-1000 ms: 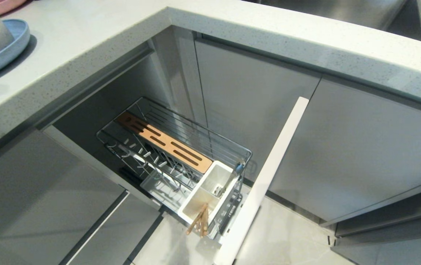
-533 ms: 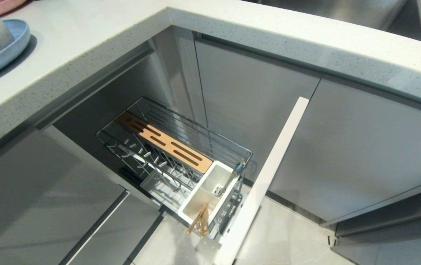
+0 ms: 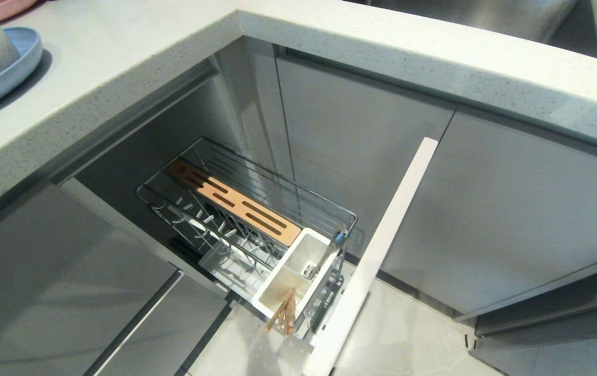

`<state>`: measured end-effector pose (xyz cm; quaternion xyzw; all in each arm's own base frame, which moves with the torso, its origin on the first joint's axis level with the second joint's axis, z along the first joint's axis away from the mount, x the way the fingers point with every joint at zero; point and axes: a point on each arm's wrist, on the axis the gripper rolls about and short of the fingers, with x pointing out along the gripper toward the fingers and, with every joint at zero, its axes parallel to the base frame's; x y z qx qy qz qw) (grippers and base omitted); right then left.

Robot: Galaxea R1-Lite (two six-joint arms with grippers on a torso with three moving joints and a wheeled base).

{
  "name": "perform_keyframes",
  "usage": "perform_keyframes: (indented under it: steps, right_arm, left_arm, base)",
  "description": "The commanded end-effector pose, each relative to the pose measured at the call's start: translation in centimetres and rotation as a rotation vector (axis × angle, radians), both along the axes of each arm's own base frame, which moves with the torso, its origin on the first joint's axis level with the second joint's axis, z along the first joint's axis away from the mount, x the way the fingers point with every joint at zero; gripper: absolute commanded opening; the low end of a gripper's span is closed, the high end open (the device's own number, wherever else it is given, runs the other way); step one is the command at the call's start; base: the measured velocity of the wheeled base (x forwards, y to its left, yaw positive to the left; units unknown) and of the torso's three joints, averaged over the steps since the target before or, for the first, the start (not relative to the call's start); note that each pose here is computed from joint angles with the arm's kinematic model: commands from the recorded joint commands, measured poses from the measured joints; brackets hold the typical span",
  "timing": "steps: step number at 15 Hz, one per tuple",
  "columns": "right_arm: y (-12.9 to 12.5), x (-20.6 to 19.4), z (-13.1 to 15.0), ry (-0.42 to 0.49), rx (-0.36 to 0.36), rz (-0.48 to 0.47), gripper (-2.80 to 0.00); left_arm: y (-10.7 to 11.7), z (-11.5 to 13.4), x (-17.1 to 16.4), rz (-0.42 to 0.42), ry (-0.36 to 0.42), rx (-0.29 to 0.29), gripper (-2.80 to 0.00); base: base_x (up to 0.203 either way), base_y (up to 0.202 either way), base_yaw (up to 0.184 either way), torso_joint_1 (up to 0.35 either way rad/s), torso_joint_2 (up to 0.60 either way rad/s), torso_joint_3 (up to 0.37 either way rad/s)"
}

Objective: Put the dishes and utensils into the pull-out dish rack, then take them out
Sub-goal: Take the chopsticks out of the cupboard

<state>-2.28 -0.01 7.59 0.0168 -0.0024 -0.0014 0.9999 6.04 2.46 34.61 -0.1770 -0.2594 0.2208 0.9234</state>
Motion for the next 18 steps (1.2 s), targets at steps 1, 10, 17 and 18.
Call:
perform_keyframes:
  steps: [1, 10, 17, 18]
  right_arm:
    - [0.0, 0.0, 0.0, -0.003, 0.0, 0.001, -2.8]
    - [0.0, 0.0, 0.0, -0.003, 0.0, 0.0, -2.8]
    - [0.0, 0.0, -0.1, -0.003, 0.0, 0.0, -2.8]
    - [0.0, 0.0, 0.0, -0.004, 0.0, 0.0, -2.8]
  left_arm:
    - [0.1, -1.1, 0.5, -0.013, 0.034, -0.01, -2.8]
    - [0.6, -3.8, 2.0, -0.036, -0.02, 0.033, -2.8]
    - [1.3, -4.3, 3.3, -0.02, -0.007, 0.031, -2.8]
    - [1.4, -4.4, 3.5, -0.02, 0.001, 0.027, -2.8]
  base:
    - [0.0, 0.0, 0.0, 0.0, 0.0, 0.0]
    - [0.0, 0.0, 0.0, 0.0, 0.0, 0.0]
    - [0.0, 0.0, 0.0, 0.0, 0.0, 0.0]
    - [0.0, 0.0, 0.0, 0.0, 0.0, 0.0]
